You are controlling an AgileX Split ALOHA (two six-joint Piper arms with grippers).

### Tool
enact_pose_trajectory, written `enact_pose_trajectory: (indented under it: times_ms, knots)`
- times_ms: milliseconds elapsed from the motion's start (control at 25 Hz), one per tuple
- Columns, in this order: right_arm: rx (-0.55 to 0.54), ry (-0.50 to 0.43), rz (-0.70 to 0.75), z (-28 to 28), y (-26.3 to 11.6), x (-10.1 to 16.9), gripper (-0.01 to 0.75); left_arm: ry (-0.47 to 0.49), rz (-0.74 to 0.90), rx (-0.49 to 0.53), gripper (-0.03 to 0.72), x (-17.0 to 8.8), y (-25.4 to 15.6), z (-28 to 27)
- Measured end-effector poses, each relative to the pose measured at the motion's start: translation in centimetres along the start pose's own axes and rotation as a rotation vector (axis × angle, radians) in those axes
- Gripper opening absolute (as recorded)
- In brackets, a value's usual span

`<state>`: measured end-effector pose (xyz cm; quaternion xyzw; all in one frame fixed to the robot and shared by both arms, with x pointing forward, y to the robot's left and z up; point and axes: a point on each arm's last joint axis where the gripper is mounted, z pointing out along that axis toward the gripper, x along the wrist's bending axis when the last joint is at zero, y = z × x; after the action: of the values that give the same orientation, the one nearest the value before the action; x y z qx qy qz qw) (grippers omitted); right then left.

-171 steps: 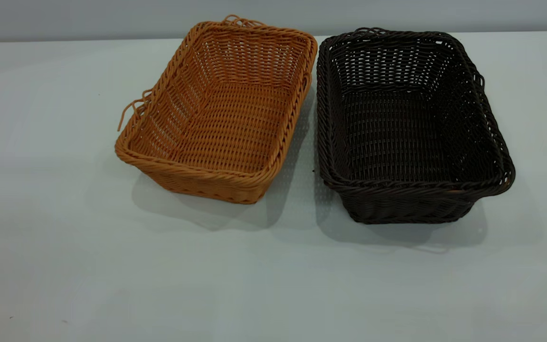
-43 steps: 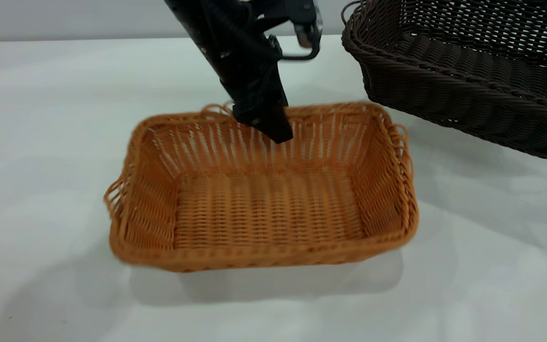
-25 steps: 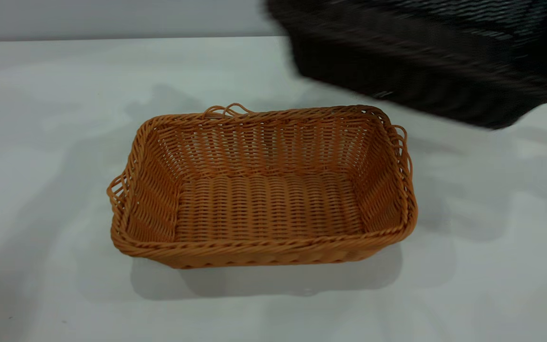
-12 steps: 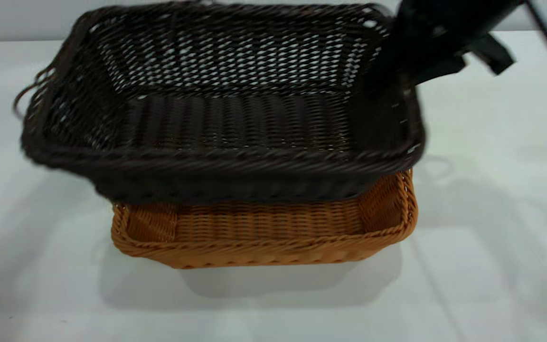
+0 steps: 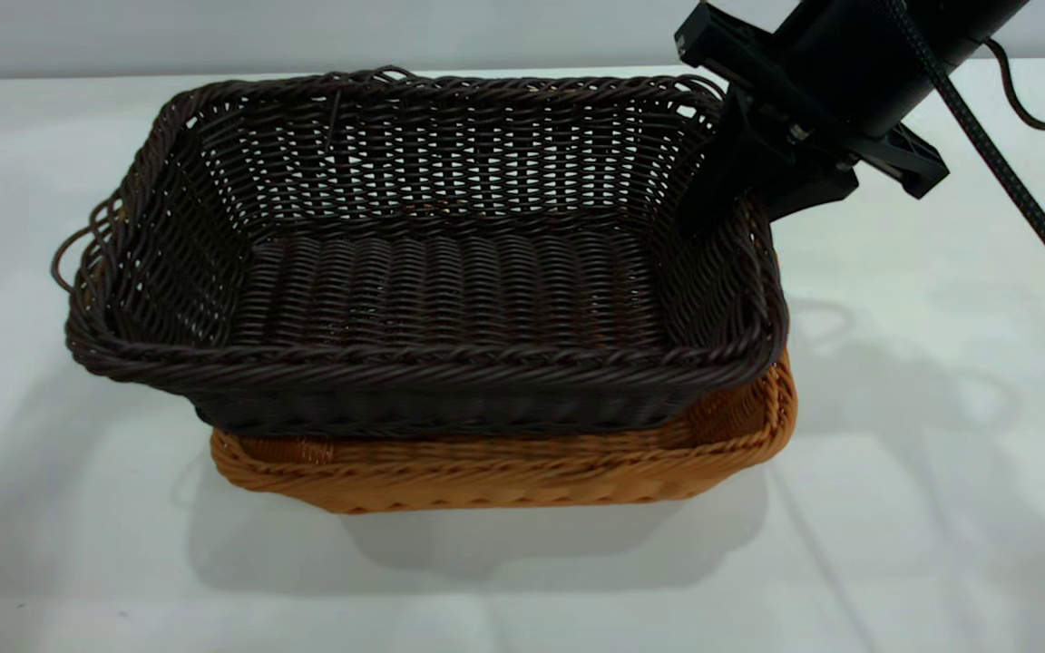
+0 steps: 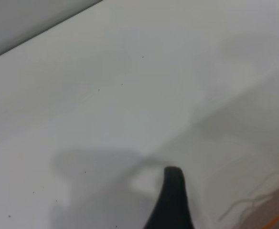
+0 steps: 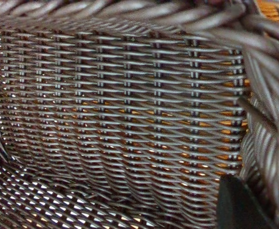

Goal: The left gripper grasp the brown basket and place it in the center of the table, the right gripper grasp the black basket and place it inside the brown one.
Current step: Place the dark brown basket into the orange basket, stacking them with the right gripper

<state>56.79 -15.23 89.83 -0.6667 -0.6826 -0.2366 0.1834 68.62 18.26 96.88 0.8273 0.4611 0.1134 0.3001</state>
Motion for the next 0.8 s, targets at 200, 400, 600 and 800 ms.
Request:
enact_pose_trajectory:
  times_ms: [200, 400, 600, 800]
  knots:
    - [-0.009, -0.008, 0.009, -0.4, 0.3, -0.6, 0.088, 0.001, 0.0, -0.001, 0.584, 0.0, 0.0, 0.0]
    - [-0.007, -0.015, 0.027, -0.3, 0.5, -1.4, 0.088, 0.001, 0.0, -0.001, 0.584, 0.0, 0.0, 0.0]
    - [0.025, -0.035, 0.06, 1.4, 0.3, -2.6, 0.088, 0.001, 0.0, -0.001, 0.584, 0.0, 0.0, 0.0]
    - [0.035, -0.034, 0.077, 1.9, 0.3, -2.9, 0.116, 0.001, 0.0, -0.001, 0.584, 0.0, 0.0, 0.0]
